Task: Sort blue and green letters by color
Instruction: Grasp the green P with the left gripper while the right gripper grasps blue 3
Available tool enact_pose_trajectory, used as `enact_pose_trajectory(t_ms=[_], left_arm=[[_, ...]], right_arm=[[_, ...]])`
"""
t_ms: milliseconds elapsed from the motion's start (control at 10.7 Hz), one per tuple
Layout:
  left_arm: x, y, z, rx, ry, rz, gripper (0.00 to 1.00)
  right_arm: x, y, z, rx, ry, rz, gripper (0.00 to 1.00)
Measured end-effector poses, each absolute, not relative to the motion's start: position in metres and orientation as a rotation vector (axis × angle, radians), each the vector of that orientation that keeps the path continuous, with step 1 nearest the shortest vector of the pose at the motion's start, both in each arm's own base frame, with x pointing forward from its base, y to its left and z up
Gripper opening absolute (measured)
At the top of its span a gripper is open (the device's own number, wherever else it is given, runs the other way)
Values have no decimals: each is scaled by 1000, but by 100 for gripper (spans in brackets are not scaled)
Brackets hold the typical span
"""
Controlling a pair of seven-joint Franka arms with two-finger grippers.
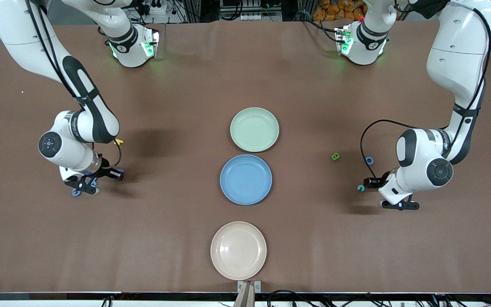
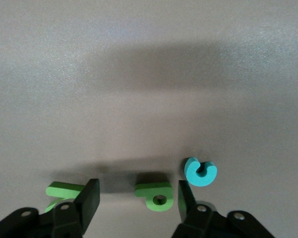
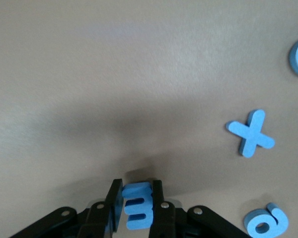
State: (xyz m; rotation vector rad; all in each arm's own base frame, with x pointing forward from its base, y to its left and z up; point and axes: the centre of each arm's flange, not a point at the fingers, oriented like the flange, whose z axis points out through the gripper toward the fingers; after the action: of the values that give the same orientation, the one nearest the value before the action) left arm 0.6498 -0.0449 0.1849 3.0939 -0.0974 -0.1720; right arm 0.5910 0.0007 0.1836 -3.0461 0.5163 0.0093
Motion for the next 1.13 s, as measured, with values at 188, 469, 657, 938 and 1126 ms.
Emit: enact_pose_trajectory(t_ms=[188, 469, 657, 938, 1126], left_arm=[[650, -45, 185, 3094, -97, -173, 67], [649, -45, 181, 3093, -97, -183, 67], [648, -45, 179, 3093, -98, -187, 67], [648, -46, 178, 3093, -99, -186, 65], [648, -46, 175, 3092, -99, -185, 62]], right_arm=[[608, 1, 203, -3040, 523, -5, 28], [629, 21, 230, -3014, 539, -33, 28], [642, 56, 249, -2982, 547, -67, 28], [645, 111, 265, -2944, 538, -85, 28], [645, 156, 269, -2929, 533, -89, 28]])
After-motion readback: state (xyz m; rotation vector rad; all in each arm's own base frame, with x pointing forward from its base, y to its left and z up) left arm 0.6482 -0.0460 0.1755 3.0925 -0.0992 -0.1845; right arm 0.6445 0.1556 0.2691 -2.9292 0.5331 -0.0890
